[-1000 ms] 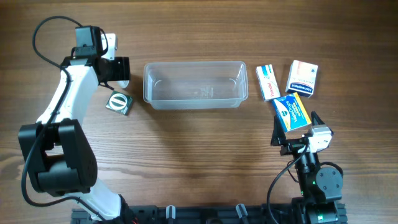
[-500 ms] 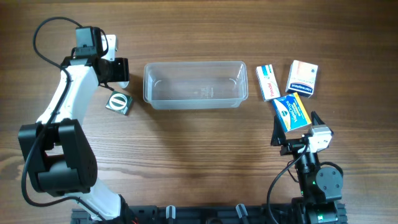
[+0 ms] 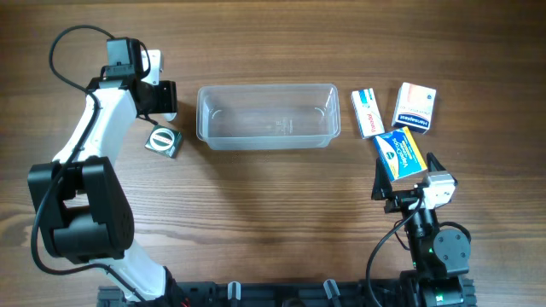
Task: Pack container
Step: 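Close the left gripper around the white spray bottle and lift, then carry the spray bottle over the container and release it inside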
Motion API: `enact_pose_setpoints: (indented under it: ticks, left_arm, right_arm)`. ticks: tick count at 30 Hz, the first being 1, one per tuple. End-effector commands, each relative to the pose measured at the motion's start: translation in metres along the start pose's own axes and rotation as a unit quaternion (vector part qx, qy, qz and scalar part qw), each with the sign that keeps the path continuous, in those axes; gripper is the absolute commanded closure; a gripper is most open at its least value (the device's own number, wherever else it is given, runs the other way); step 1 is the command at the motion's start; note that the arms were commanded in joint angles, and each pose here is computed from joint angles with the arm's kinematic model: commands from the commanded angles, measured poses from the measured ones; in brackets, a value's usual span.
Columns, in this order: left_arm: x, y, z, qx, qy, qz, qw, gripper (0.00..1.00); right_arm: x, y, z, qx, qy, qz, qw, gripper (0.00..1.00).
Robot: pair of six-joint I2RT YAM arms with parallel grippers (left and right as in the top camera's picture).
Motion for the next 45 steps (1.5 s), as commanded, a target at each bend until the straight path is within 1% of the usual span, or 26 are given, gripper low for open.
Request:
enact_pose_setpoints:
  ticks: [1, 2, 8, 12, 16, 25, 37, 42, 45]
  left_arm:
    - [0.0, -0.006, -0.001, 0.0, 0.006, -0.007, 1.0, 0.45]
    - [0.0, -0.006, -0.001, 0.0, 0.006, -0.007, 1.0, 0.48]
    - [0.0, -0.006, -0.001, 0.0, 0.006, -0.009, 1.0, 0.55]
    - [-0.001, -0.008, -0.001, 0.0, 0.006, -0.012, 1.0, 0.57]
    - [-0.004, -0.011, -0.002, 0.001, 0.007, -0.02, 1.0, 0.65]
    - [-0.018, -0.017, -0.003, 0.002, 0.009, -0.038, 0.999, 0.65]
    - [-0.071, -0.034, -0.011, 0.009, 0.017, -0.103, 0.995, 0.66]
    - [-0.104, -0.033, -0.032, 0.006, 0.036, -0.128, 0.991, 0.68]
    - [-0.127, -0.03, -0.055, 0.029, 0.053, -0.146, 0.987, 0.69]
  right_arm:
    - [0.0, -0.002, 0.002, -0.005, -0.007, -0.006, 1.0, 0.0]
    - [0.0, -0.002, 0.002, -0.005, -0.007, -0.006, 1.0, 0.0]
    - [0.0, -0.002, 0.002, -0.005, -0.007, -0.006, 1.0, 0.0]
    - [0.0, -0.002, 0.002, -0.005, -0.007, -0.006, 1.0, 0.0]
    - [0.0, -0.002, 0.002, -0.005, -0.007, -0.006, 1.0, 0.0]
    - [0.0, -0.002, 0.002, -0.004, -0.007, -0.006, 1.0, 0.0]
    - [0.0, -0.002, 0.002, -0.004, -0.007, -0.006, 1.0, 0.0]
    - [0.0, -0.002, 0.002, -0.005, -0.007, -0.006, 1.0, 0.0]
    - [0.0, -0.002, 0.002, -0.004, -0.007, -0.006, 1.0, 0.01]
Point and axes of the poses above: each gripper's point midway between its finger pads, its own x axis out along the fingers, its own z axis along the line the jaws close on, y = z × x, the point moved 4 cm from there along -x, back along the fingers, and after that the axes turned 9 degrees about -x, right-handed, at the moved point
